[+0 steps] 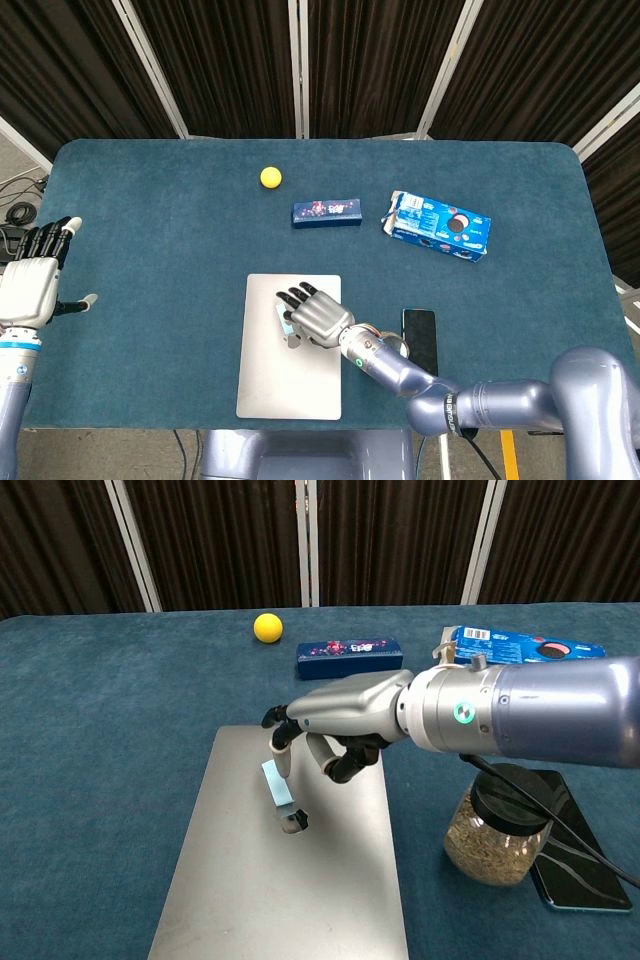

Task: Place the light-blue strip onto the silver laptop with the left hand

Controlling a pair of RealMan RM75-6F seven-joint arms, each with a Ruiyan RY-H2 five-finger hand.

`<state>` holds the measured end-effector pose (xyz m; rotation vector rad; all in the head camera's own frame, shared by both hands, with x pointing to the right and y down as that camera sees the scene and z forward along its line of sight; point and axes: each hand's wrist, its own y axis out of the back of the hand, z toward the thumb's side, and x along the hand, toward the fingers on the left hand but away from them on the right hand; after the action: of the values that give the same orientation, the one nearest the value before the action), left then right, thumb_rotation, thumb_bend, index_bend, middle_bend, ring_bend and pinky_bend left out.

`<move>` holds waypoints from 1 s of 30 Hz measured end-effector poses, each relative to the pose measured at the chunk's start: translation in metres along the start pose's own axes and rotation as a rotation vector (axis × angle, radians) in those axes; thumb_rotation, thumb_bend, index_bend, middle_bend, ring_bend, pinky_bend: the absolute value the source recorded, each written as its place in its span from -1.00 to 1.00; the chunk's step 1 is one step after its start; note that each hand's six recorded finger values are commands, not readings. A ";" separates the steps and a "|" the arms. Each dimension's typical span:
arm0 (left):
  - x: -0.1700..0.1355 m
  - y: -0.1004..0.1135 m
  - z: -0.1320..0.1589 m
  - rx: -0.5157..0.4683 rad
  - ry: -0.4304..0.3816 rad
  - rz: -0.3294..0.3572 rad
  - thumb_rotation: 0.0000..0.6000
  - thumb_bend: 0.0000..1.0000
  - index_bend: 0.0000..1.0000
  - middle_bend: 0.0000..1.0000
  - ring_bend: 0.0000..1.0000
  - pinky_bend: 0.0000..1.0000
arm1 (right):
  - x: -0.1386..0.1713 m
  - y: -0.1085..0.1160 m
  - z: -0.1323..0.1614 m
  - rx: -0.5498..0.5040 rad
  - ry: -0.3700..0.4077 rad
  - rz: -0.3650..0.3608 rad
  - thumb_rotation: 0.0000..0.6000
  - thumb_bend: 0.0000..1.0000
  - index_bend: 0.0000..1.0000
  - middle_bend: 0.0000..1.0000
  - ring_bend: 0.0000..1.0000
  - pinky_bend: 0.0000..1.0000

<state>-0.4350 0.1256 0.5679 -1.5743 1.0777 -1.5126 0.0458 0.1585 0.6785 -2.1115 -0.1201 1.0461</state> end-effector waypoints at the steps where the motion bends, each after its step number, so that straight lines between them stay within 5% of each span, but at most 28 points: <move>1: 0.000 0.000 0.000 -0.003 0.000 0.000 1.00 -1.00 -1.00 -1.00 -1.00 -1.00 | -0.001 -0.002 0.001 0.007 0.000 0.001 1.00 1.00 -0.29 -1.00 -1.00 -1.00; 30: 0.001 0.005 -0.001 -0.024 -0.006 0.001 1.00 -1.00 -1.00 -1.00 -1.00 -1.00 | -0.010 -0.026 0.013 0.061 0.016 0.019 1.00 1.00 -0.27 -1.00 -1.00 -1.00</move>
<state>-0.4364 0.1228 0.5643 -1.5935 1.0967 -1.4986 0.0359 0.1807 0.6979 -2.0692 -0.0596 1.0305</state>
